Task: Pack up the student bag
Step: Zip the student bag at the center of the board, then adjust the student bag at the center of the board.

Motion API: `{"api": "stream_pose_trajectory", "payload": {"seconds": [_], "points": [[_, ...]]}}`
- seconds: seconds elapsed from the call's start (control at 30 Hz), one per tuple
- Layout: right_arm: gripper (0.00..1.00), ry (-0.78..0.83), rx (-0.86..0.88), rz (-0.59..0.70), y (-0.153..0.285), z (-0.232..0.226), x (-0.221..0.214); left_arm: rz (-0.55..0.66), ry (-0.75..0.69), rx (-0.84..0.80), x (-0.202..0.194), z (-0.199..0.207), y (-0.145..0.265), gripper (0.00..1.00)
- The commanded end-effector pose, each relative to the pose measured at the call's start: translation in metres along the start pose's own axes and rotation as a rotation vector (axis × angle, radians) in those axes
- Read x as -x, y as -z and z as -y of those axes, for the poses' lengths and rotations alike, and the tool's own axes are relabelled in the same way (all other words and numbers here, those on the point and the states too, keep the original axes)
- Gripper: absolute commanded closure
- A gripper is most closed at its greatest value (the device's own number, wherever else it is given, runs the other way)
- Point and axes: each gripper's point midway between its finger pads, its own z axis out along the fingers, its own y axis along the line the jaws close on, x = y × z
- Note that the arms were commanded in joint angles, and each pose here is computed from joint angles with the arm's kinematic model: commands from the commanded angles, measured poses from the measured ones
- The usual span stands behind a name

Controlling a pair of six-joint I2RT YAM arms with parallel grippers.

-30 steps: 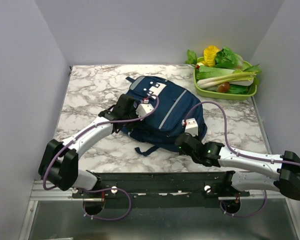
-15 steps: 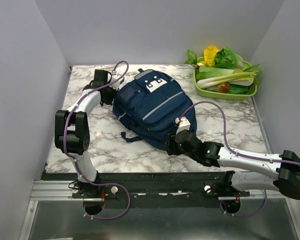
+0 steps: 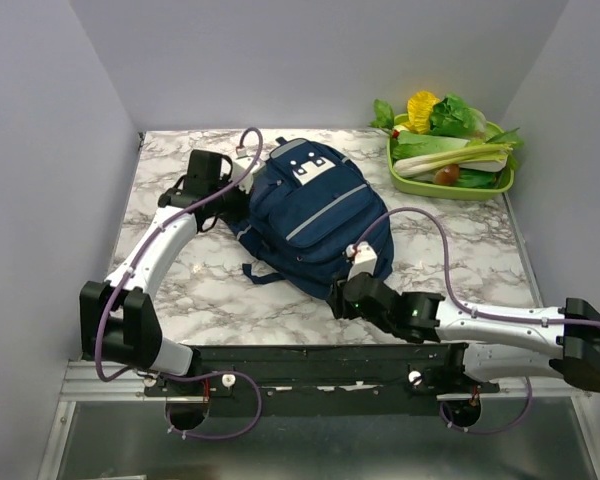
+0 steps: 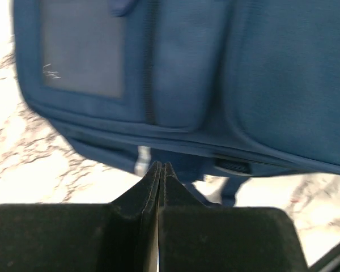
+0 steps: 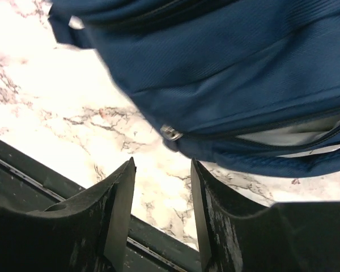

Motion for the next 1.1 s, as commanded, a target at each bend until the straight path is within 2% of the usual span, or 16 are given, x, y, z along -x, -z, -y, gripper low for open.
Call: {"api": "stream_pose_trajectory", "payload": {"seconds": [0.0, 0.03, 0.2, 0.3, 0.5, 0.7, 1.07], "points": [[0.49, 0.071, -0.103, 0.064, -0.002, 0.0, -0.006, -0.023, -0.035, -0.108, -0.014, 0.043, 0.004, 0.93], [0.49, 0.071, -0.106, 0.07, 0.0, -0.008, -0.003, -0.026, -0.042, -0.116, -0.015, 0.047, 0.003, 0.92], [0.49, 0.07, -0.344, 0.064, -0.005, 0.017, -0.012, -0.024, -0.046, -0.128, -0.014, 0.051, 0.005, 0.92], [0.5, 0.05, -0.421, 0.099, -0.005, 0.022, -0.004, -0.017, -0.05, -0.133, -0.015, 0.055, 0.007, 0.92], [0.52, 0.056, -0.437, 0.152, -0.016, 0.017, 0.003, -0.001, -0.052, -0.15, -0.014, 0.063, 0.013, 0.91], [0.59, 0.06, -0.428, 0.135, -0.028, 0.005, -0.001, 0.019, -0.052, -0.169, -0.005, 0.07, 0.016, 0.87], [0.6, 0.067, -0.396, 0.133, -0.036, -0.013, -0.001, 0.035, -0.075, -0.264, 0.019, 0.112, 0.014, 0.85]]}}
